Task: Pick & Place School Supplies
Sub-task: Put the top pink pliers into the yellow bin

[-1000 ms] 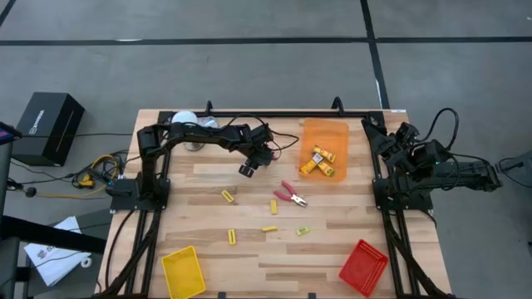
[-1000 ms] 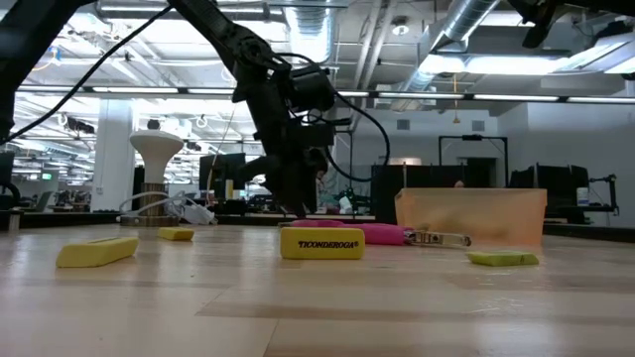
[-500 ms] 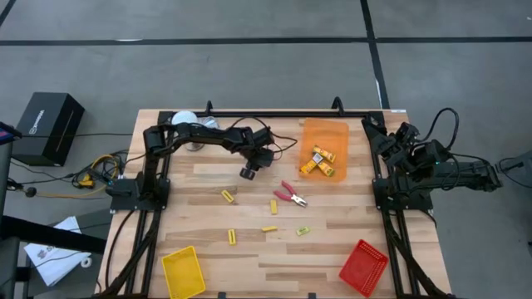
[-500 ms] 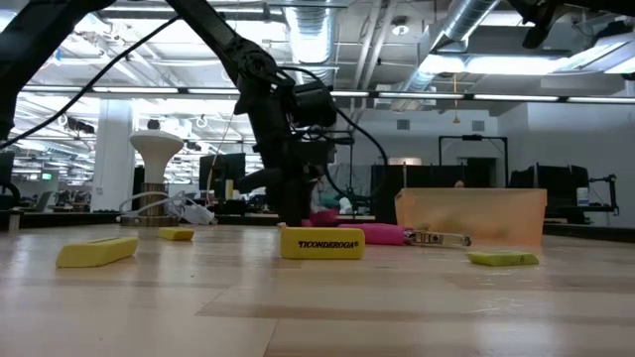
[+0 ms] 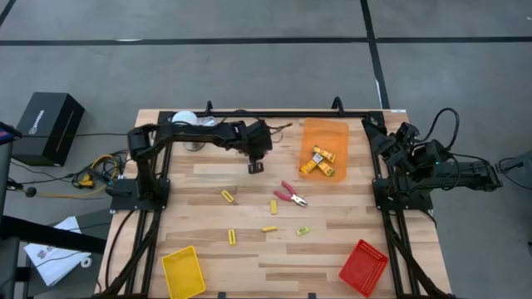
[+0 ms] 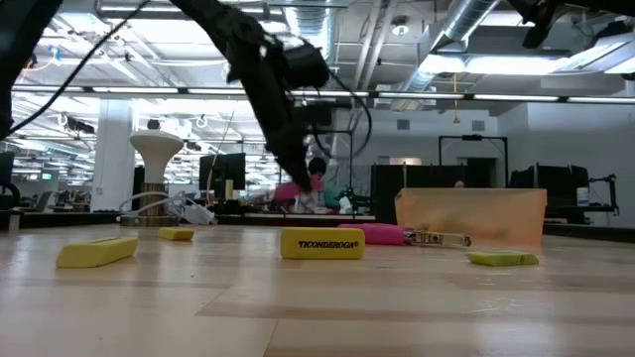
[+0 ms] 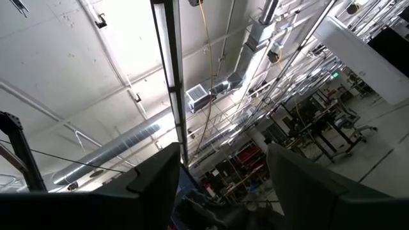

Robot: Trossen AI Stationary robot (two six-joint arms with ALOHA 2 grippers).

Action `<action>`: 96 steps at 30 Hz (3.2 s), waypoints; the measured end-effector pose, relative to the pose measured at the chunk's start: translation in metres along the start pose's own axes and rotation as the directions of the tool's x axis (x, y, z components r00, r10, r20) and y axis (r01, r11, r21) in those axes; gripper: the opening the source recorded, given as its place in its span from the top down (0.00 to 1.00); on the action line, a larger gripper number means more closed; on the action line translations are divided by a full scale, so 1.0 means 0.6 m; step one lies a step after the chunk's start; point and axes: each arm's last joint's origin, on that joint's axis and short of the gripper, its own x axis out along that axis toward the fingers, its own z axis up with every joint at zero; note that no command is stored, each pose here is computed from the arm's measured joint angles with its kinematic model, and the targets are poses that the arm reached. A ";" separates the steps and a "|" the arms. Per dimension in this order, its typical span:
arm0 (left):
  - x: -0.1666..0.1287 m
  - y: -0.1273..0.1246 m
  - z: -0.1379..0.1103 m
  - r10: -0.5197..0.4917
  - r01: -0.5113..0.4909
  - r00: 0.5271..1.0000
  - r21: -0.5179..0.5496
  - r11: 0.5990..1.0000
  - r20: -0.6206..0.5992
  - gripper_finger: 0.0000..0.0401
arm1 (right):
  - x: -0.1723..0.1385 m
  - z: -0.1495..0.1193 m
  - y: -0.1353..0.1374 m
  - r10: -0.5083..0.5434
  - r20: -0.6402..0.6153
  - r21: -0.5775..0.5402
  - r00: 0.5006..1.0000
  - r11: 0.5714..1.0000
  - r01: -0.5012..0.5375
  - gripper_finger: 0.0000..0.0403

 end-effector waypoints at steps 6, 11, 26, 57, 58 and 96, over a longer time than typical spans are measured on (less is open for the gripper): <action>-0.105 0.001 0.014 0.120 -0.048 0.982 -0.431 0.901 0.142 0.93 | 0.000 0.000 0.000 -0.001 -0.002 -0.008 1.000 1.000 0.001 0.44; -0.159 -0.029 -0.020 0.181 -0.059 0.976 -0.649 0.759 0.124 0.93 | 0.000 -0.002 -0.001 0.003 -0.014 -0.012 1.000 1.000 -0.003 0.44; -0.248 -0.218 -0.166 -0.230 0.192 0.972 -0.396 0.898 -0.051 0.93 | -0.001 -0.008 0.001 0.067 -0.076 0.105 0.995 0.993 -0.058 0.44; -0.370 -0.456 -0.361 -0.548 0.705 0.699 0.315 0.636 -0.459 0.93 | 0.029 -0.048 -0.005 0.020 -0.134 0.197 0.991 0.980 0.007 0.44; -0.364 -0.465 -0.367 -0.536 0.717 0.687 0.337 0.610 -0.491 0.93 | 0.030 -0.049 -0.005 0.019 -0.136 0.196 0.991 0.981 0.008 0.44; -0.308 -0.533 -0.310 -0.623 0.720 0.648 0.618 0.314 -0.438 0.93 | 0.036 -0.067 -0.010 -0.006 -0.183 0.198 0.983 0.979 0.043 0.44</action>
